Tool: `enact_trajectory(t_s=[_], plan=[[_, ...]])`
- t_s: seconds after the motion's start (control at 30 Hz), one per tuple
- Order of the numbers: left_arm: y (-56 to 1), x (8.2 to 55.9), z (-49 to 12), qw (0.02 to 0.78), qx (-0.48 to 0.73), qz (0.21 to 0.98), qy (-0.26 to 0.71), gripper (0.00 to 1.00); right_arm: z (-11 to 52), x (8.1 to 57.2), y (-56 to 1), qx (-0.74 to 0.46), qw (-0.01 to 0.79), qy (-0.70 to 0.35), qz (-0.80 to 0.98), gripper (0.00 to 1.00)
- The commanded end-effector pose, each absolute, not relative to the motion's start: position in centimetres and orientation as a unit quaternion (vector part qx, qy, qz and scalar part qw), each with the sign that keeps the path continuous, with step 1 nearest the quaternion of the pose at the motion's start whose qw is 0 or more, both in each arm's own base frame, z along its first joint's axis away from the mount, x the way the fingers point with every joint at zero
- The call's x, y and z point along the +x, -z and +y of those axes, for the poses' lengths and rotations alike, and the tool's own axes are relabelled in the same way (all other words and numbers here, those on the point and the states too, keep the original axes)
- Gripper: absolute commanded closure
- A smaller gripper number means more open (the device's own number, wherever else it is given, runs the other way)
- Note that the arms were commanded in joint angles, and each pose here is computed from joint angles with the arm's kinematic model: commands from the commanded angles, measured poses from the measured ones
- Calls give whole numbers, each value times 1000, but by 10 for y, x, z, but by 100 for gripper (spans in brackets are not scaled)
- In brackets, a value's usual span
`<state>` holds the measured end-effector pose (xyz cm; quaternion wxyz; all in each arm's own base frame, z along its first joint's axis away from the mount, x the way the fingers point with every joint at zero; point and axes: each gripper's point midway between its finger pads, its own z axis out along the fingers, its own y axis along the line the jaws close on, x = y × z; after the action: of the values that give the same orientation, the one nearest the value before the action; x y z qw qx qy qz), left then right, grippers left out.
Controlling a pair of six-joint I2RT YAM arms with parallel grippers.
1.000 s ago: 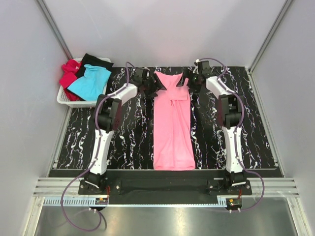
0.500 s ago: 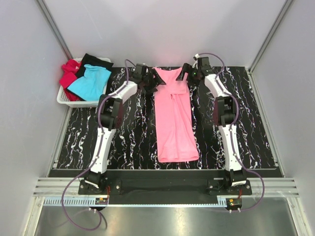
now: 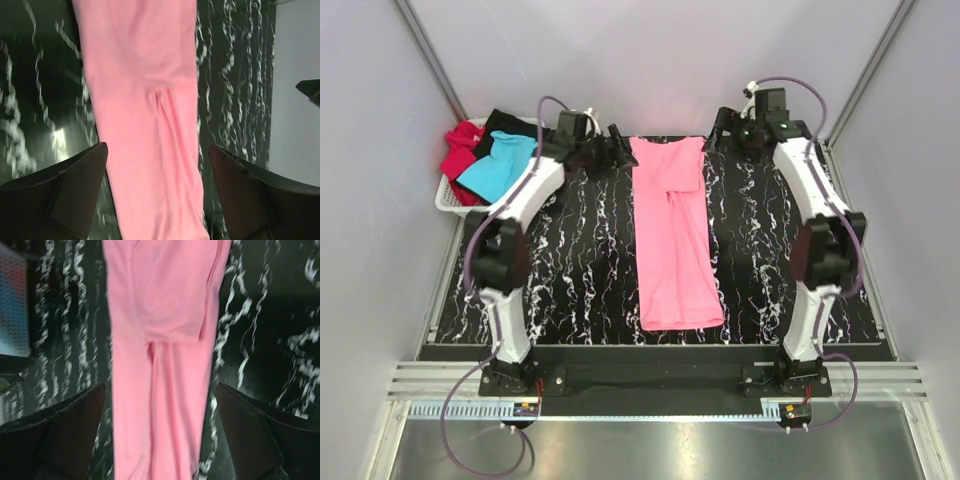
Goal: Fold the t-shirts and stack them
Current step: Fold the tshirt
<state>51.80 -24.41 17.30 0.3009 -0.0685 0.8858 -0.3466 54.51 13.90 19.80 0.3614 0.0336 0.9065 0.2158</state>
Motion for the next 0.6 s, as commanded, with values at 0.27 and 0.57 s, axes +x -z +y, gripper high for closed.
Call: enact_trajectory(t_s=[0.27, 0.57], plan=[[-131, 283, -241, 197, -116, 928, 295, 16, 149, 301, -138, 155, 169, -305, 924, 2], [-97, 197, -258, 175, -175, 907, 342, 28, 141, 193, -96, 205, 115, -313, 920, 33]])
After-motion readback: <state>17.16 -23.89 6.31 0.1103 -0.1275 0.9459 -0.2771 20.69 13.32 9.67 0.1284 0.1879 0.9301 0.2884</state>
